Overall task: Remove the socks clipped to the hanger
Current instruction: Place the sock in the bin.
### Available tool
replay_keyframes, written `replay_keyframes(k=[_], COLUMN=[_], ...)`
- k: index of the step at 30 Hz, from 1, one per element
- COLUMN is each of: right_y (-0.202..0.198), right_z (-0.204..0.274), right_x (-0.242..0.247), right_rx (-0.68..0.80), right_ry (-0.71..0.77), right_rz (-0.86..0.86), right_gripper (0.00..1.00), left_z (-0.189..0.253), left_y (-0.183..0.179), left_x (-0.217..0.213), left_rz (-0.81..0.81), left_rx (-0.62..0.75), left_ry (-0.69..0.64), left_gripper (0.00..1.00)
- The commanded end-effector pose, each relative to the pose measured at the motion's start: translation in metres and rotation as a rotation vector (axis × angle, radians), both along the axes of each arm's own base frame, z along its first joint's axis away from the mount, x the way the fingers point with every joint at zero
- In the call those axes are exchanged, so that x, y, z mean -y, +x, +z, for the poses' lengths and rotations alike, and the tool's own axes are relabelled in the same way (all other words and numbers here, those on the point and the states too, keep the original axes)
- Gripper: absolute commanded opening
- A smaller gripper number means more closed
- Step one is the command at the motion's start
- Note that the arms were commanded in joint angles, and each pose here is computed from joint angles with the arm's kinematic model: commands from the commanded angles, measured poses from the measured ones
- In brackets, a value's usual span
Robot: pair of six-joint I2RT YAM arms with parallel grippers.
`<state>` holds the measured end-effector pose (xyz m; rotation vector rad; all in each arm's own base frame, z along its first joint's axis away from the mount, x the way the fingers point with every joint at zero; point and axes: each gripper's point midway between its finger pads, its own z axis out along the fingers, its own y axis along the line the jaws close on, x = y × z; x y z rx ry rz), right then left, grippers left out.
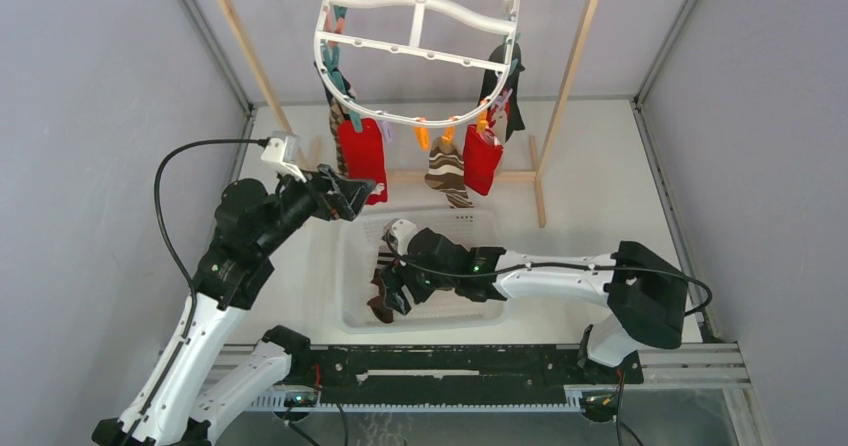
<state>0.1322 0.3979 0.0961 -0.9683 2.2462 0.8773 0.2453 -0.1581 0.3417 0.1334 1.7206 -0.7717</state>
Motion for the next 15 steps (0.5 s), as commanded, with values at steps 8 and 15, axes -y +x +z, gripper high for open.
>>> replay_keyframes(k=[8,15], right_y=[0.015,0.039], right_z=[0.059,0.084], right_x=[0.035,0.05], right_rx=[0.134,0.16], right_ry=[0.058,0.156], right_rz=[-0.095,-0.173], right_gripper=[0.82,0.8], left_z=[-0.02,-0.035], left_y=[0.009,0.005], left_x=[-0.007,-0.013], left_rz=[0.054,0.081], left_rx=[-0.028,-0.048], left_ry=[0.016,0.02], left_gripper=[1.0,1.0])
